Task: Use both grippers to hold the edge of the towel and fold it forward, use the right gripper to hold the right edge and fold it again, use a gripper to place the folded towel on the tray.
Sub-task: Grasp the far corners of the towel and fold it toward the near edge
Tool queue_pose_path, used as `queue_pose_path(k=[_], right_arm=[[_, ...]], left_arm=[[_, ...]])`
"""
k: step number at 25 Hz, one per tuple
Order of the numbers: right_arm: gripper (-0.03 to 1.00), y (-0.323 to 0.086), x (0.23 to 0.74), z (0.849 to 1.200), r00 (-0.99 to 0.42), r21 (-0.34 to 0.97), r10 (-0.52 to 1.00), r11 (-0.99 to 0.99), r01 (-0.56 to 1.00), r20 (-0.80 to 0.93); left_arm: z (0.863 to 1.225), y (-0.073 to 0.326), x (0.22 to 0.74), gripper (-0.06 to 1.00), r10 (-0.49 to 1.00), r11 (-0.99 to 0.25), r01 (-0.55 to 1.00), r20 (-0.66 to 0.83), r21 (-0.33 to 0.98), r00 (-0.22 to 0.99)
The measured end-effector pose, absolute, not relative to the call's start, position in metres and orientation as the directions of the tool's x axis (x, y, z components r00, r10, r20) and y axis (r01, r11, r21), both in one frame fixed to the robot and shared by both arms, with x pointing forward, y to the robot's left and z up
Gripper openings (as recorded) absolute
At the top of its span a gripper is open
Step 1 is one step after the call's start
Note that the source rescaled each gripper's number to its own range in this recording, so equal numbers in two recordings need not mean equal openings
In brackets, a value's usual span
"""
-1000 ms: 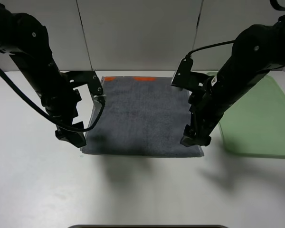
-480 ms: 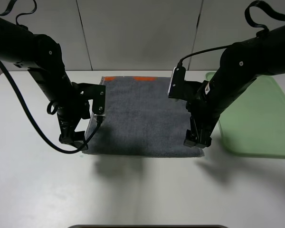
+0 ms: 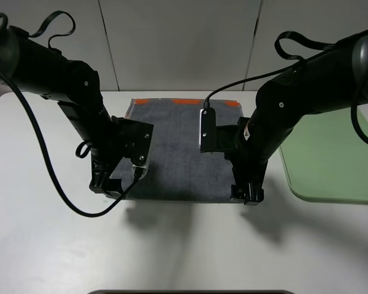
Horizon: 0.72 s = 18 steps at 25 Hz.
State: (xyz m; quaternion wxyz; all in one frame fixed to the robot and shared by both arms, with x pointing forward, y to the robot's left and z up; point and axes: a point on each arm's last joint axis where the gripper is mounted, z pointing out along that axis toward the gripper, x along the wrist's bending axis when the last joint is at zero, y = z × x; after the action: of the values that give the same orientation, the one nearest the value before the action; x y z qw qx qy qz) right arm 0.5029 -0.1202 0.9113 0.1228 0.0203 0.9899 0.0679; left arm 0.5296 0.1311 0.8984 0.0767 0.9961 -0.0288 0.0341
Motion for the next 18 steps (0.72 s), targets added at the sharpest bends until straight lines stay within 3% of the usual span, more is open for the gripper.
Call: queue_pose_path(k=[18], right_arm=[[1.00,-0.120,0.503,0.876,-0.986,0.069,0.030,0.997,0.019,-0.162]], left_arm=[[0.884,0.130,0.529,0.96,-0.058,-0.989,-0.062,0.035,0.134,0.998]])
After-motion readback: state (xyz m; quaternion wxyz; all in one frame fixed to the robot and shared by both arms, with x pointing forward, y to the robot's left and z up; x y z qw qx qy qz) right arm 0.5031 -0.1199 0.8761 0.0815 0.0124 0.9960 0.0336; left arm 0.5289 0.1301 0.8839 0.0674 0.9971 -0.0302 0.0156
